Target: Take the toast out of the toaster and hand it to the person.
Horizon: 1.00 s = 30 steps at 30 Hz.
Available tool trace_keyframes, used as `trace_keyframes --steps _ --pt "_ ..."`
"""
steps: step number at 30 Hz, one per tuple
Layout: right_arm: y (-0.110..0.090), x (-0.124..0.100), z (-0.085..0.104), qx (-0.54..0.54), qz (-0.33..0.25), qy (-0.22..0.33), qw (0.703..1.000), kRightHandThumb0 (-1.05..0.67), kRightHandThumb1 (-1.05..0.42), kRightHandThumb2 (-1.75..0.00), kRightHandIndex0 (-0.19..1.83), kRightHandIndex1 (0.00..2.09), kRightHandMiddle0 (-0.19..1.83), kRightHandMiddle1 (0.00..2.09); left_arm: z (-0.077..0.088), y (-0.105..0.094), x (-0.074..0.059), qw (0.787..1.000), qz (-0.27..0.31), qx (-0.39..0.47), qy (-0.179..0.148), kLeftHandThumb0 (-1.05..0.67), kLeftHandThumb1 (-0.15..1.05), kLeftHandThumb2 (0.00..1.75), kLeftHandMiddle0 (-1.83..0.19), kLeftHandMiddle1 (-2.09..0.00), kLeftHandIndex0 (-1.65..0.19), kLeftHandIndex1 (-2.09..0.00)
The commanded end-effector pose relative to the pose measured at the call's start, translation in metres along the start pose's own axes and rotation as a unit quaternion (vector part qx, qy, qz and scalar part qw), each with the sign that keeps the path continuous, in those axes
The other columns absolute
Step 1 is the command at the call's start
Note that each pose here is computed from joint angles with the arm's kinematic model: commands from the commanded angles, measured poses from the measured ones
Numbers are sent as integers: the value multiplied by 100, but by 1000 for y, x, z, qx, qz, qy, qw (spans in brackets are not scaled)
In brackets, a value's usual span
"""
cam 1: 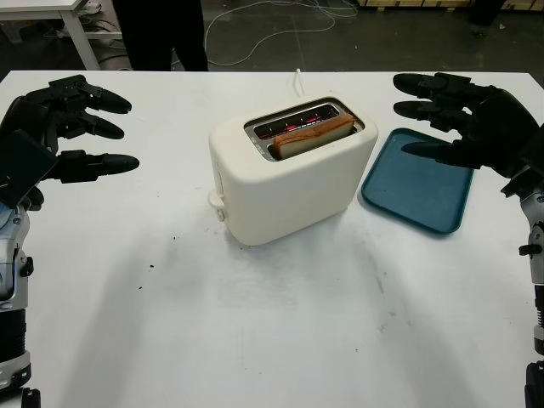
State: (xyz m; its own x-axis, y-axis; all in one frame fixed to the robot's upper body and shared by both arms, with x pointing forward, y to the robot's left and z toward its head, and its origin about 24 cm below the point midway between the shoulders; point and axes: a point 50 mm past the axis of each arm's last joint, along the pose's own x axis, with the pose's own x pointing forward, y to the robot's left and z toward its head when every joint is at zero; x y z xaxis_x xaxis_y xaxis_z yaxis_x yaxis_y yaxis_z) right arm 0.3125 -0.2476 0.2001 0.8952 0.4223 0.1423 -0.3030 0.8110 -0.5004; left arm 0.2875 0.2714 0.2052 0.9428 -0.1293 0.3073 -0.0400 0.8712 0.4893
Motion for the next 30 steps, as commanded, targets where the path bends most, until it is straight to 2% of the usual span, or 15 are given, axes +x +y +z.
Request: trace_keyframes --steps 1,30 --pt "-1 1 4 -9 1 -9 1000 -66 -80 0 22 42 44 0 -2 1 -2 1000 0 3 2 -105 53 0 -58 -102 -58 -89" --pt "-1 -1 4 -5 -2 -5 1000 -67 -80 0 20 45 44 0 -2 0 -3 1000 3 0 1 -105 52 0 -57 -102 -59 -88"
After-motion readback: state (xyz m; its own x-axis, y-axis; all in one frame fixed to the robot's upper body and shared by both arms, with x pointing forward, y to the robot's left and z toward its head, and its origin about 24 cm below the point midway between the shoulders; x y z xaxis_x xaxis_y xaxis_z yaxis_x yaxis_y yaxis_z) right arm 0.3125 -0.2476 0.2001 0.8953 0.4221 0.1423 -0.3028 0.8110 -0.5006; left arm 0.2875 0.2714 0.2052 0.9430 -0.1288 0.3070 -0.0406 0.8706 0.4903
